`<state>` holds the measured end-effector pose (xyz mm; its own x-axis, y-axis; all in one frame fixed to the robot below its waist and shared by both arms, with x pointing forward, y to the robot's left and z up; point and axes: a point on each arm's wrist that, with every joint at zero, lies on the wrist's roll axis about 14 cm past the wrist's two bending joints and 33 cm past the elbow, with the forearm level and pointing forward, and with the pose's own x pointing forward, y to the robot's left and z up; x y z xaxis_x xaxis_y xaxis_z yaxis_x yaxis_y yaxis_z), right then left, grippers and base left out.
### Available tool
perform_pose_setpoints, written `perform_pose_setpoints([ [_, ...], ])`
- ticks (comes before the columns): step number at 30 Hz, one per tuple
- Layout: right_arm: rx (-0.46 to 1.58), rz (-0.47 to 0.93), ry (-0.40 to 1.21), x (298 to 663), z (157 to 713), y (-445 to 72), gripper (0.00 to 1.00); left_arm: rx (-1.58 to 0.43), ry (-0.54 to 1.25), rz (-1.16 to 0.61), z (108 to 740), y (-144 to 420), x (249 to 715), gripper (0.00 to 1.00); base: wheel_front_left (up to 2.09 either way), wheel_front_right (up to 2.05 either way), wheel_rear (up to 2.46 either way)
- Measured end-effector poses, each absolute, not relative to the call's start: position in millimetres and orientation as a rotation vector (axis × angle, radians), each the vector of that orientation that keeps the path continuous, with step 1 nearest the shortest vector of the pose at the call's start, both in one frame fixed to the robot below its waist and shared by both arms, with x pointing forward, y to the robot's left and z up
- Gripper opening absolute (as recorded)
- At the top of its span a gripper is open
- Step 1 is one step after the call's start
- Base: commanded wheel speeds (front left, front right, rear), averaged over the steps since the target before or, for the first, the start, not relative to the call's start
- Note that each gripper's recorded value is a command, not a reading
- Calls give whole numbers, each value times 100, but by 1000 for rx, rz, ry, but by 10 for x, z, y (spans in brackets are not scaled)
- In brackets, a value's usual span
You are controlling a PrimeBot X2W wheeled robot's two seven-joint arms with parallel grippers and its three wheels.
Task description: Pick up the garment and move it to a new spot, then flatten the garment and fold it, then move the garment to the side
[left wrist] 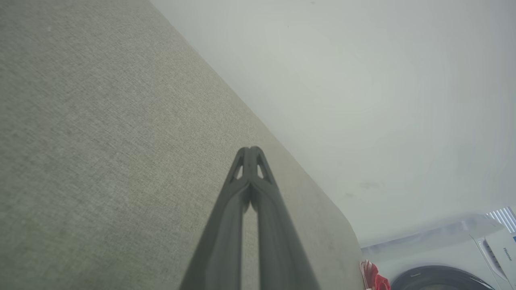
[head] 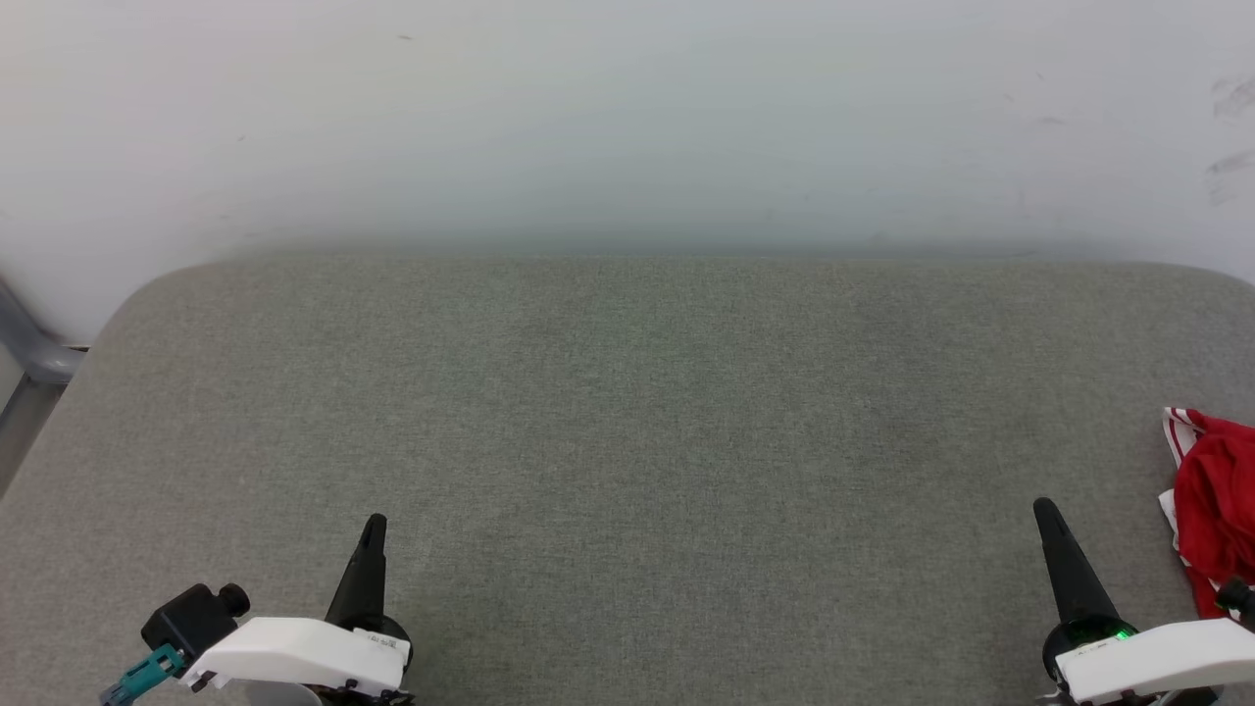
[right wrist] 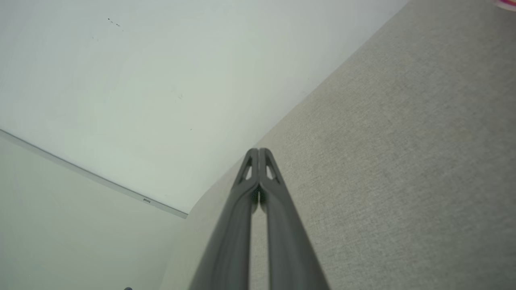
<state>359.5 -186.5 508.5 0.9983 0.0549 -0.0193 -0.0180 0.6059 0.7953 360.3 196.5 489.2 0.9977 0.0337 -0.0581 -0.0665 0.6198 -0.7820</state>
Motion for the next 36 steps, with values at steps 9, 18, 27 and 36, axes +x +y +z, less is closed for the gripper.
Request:
perform_pose_setpoints([
  [9, 1023, 34, 44, 3636, 5068, -1879, 0, -1005, 40, 64, 4898, 1984, 3638, 0, 0, 0, 0],
  [18, 1116, 27, 45, 3671, 5052, -1891, 0, -1102, 39, 58, 4918, 1988, 3679, 0, 0, 0, 0],
  [27, 1205, 20, 38, 3708, 5051, -1909, 0, -1191, 38, 56, 4929, 1996, 3711, 0, 0, 0, 0],
  [36, 1284, 15, 34, 3746, 5048, -1923, 0, -1275, 34, 50, 4952, 2000, 3747, 0, 0, 0, 0],
])
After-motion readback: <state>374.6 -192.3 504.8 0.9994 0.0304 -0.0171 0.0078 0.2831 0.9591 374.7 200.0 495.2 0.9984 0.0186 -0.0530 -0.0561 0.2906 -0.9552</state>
